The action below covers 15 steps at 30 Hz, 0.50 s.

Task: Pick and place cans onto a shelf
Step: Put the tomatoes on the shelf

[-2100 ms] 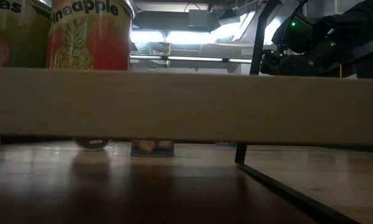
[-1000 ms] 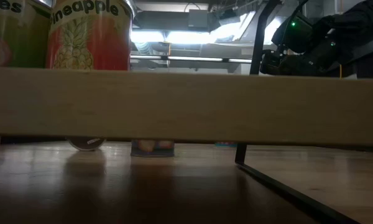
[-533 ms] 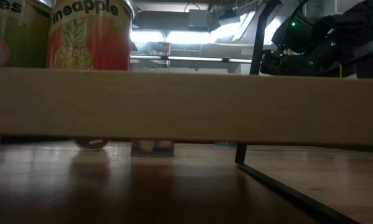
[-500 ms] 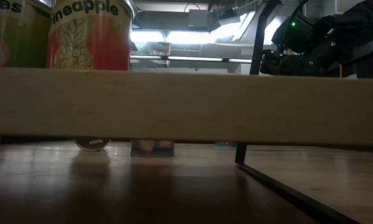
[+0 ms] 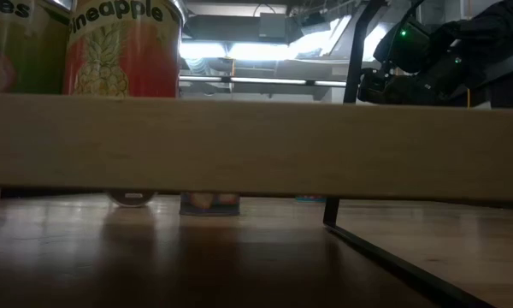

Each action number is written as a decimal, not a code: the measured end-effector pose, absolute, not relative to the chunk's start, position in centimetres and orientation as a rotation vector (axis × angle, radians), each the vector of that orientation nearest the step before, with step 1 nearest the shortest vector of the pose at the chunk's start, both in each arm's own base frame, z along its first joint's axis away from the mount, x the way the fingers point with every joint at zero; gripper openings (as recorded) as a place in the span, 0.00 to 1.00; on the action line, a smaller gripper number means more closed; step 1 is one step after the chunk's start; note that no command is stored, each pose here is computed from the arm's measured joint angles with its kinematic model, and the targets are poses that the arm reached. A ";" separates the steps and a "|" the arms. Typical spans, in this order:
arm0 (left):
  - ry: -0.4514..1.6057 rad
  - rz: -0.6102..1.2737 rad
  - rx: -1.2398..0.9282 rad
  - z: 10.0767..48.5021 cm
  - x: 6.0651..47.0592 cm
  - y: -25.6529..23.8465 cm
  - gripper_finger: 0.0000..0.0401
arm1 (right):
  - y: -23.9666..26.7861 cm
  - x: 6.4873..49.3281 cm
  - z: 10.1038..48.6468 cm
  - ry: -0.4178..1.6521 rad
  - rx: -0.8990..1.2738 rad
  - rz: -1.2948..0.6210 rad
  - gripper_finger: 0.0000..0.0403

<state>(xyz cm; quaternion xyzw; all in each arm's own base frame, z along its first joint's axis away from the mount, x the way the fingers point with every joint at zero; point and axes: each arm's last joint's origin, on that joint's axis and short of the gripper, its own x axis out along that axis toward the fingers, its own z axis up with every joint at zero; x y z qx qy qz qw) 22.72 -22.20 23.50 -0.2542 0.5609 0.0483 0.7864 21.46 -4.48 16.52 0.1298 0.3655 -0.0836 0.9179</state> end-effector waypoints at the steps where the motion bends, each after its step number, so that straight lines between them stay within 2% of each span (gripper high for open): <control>1: 1.209 0.104 -0.548 23.5 22.7 -22.2 0.16 | -4.5 21.5 16.5 0.752 0.267 -0.172 0.15; 15: 1.205 0.045 -0.551 25.3 23.0 -22.5 0.16 | -4.5 21.5 16.5 0.751 0.267 -0.172 0.15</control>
